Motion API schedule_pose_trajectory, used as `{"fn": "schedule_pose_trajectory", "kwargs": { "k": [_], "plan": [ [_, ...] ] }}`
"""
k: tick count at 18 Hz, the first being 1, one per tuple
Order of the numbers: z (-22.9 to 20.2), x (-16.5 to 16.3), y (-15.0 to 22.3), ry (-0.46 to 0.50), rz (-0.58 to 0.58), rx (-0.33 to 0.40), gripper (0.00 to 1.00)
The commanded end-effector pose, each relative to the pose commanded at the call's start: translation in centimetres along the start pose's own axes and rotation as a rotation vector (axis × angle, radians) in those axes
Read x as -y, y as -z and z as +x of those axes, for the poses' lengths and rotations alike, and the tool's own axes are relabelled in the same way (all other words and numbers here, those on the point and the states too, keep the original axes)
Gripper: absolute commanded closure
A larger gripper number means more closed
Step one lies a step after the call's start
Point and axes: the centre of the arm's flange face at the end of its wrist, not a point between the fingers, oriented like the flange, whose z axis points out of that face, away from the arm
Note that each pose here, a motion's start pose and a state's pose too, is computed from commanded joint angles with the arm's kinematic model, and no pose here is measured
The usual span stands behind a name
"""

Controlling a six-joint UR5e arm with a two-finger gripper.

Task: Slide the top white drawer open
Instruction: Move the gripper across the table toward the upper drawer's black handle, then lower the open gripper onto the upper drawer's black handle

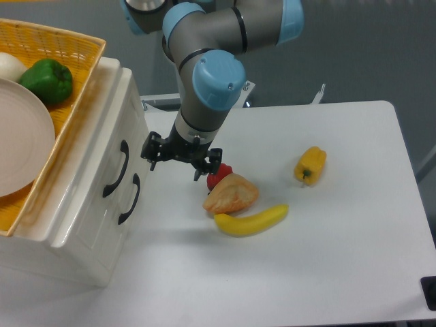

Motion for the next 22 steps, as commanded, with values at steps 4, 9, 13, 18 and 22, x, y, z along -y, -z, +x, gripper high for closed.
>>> {"fn": "schedule_pose_trajectory", "kwargs": {
  "k": [4, 9, 13, 18, 22],
  "plan": [
    [0.3, 0.1, 0.0, 0.003, 0.008, -0.027, 0.00],
    [0.5, 0.3, -0.1, 0.004, 0.027, -0.069, 0.00],
    [0.5, 0.2, -0.6, 0.012, 0.013, -0.086, 0.00],
    [1.2, 0.4, -1.2, 0.000, 0.007, -0.097, 0.00],
    [1.2, 0.4, -1.2, -0.004, 0.008, -0.102, 0.00]
  ]
}}
